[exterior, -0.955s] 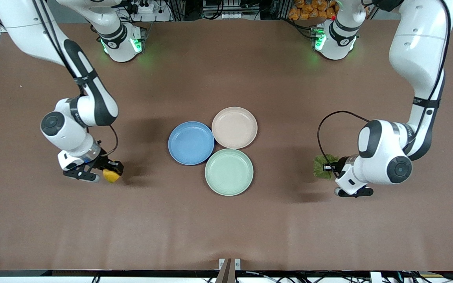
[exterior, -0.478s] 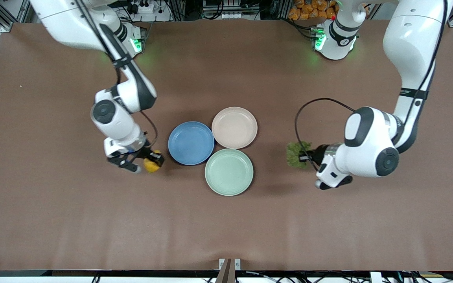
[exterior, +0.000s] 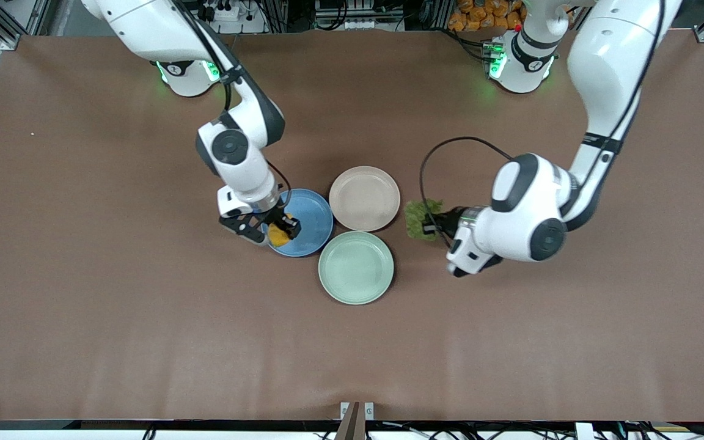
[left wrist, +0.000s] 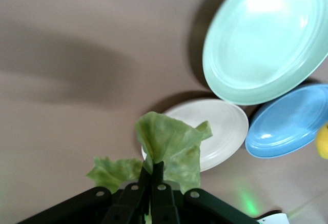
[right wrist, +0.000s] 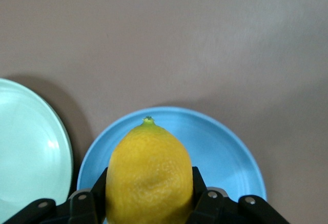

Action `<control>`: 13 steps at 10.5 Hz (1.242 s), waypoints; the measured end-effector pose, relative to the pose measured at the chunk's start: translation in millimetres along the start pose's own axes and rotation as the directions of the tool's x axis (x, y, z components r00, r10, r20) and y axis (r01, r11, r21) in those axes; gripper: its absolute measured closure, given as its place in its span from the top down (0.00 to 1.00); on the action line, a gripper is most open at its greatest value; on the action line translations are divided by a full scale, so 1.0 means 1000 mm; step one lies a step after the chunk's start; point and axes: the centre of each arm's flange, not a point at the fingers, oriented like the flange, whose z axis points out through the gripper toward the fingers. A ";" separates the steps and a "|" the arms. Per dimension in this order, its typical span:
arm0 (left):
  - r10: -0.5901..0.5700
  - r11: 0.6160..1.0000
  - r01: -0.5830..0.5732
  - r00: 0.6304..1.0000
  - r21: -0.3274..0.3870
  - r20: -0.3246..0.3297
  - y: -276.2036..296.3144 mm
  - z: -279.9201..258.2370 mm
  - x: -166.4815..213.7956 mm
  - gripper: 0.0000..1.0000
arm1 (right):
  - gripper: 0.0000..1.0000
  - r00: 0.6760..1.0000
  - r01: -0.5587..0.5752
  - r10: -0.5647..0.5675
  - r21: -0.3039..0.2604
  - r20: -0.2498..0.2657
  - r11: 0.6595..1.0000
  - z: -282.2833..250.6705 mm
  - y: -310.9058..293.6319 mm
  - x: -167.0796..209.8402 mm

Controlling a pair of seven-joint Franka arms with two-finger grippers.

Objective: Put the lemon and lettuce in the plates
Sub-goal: 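Carry the lettuce to the beige plate while the right gripper carries the lemon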

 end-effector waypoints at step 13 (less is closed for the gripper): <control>-0.182 0.983 0.182 0.983 0.012 -0.012 0.056 0.147 -0.022 0.33 | 1.00 0.999 0.008 -0.011 -0.061 -0.040 0.998 -0.090 -0.014 0.030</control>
